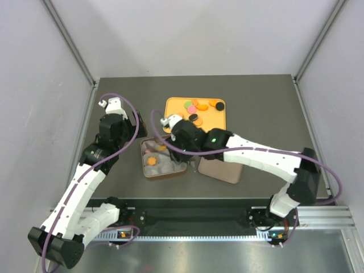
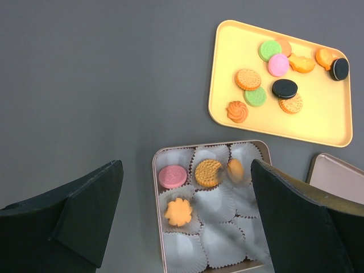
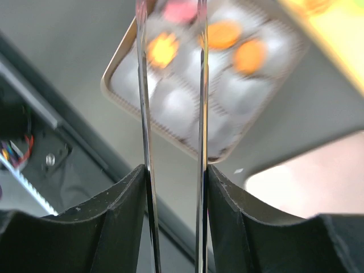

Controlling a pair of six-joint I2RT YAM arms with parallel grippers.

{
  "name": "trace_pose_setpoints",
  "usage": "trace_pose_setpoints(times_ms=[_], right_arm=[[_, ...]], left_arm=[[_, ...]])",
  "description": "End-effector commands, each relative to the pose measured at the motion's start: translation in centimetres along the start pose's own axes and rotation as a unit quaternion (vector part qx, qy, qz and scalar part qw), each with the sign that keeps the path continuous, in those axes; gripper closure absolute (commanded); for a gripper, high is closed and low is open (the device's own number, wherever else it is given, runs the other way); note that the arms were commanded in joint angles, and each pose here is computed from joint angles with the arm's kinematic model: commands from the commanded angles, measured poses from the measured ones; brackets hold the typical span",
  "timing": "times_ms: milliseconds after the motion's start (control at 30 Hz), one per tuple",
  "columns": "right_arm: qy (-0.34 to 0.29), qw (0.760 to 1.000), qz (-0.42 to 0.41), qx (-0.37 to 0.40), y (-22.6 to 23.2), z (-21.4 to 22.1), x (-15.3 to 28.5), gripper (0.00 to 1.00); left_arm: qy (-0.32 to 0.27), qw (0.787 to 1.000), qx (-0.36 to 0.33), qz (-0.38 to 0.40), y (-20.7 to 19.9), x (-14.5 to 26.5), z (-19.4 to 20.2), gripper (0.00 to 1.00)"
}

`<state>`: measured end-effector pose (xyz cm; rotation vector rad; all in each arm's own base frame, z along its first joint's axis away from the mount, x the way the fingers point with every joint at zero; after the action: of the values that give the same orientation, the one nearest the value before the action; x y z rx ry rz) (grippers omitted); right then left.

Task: Pack the cookies

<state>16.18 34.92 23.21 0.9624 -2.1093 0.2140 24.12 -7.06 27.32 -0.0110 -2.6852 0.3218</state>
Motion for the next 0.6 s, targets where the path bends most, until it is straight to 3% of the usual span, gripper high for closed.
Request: trace_pose_setpoints(times_ms=[0,267,567], right_arm=[[-0.089,0.995,0.037,-0.034,-4.1,-3.9,4.8,0.56],[-0.08,0.982,0.144,-0.093,-14.1,-3.2,4.7,0.55],[-0.032,0.978,0.178,-0.104,-19.1,-2.9,-0.1,0.55]], left_arm=[[-0.02,1.0,0.006,0.008,-0.2,-0.2,-0.6,0.01],[-0.019,1.0,0.007,0.011,-0.3,-0.2,-0.6,0.01],[-0.015,1.0,0.007,0.008,-0.3,-0.5,-0.4,0.01]])
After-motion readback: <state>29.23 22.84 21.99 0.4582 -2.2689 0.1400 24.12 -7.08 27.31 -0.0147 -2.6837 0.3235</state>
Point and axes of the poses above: each gripper's point midway between its finger pads, its own x axis back along the fingers, its own y axis along the line the jaws close on, z = x × y, the point moved 6 cm from there along x, back along the fingers, and after that the axes turned 1 degree about -x, right-handed, at the moved point
